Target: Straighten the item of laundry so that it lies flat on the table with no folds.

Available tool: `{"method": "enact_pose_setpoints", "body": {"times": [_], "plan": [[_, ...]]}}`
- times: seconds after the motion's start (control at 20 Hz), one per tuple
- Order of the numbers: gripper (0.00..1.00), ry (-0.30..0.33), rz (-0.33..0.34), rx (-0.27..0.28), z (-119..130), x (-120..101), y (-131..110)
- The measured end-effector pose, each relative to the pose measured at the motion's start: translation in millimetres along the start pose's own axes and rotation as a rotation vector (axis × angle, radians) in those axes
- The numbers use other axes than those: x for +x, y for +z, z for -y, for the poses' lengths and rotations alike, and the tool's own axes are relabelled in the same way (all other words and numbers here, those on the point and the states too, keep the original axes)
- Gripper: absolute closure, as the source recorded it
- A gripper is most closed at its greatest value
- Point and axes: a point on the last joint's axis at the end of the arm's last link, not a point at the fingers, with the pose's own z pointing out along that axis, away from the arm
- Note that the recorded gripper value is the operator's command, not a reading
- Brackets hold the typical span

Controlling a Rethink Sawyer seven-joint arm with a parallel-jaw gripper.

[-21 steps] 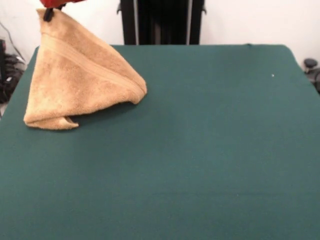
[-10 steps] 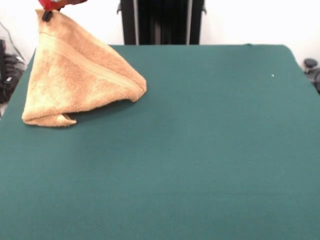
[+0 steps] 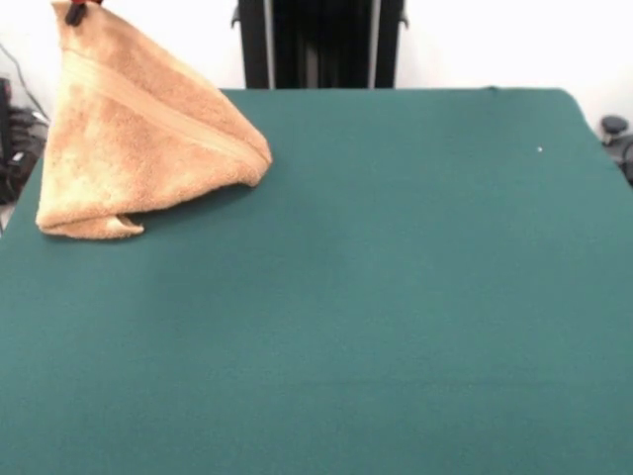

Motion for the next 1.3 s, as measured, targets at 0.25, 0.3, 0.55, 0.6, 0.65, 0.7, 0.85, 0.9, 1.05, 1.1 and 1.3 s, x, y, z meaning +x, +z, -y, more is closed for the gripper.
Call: {"method": "enact_pose_setpoints", "body": {"times": [0.25, 0.3, 0.55, 0.6, 0.65, 0.7, 0.85, 0.9, 1.05, 1.1, 1.3], "plan": [[1.0, 0.004, -0.013, 0.019, 9, 16, -7], [1.0, 0.006, -0.02, 0.022, 10, 20, -5], [1.0, 0.008, -0.041, 0.027, 11, 28, 2], [1.0, 0.01, -0.046, 0.024, 11, 30, 4], [1.0, 0.011, -0.05, 0.022, 10, 31, 5], [1.0, 0.012, -0.052, 0.02, 10, 32, 6], [1.0, 0.007, -0.056, 0.016, 8, 31, 7], [1.0, 0.006, -0.057, 0.016, 8, 30, 7], [1.0, 0.0, -0.066, 0.016, 5, 28, 4], [1.0, -0.002, -0.068, 0.016, 5, 28, 3], [1.0, 0.003, -0.062, -0.009, 1, 23, -2]]}}
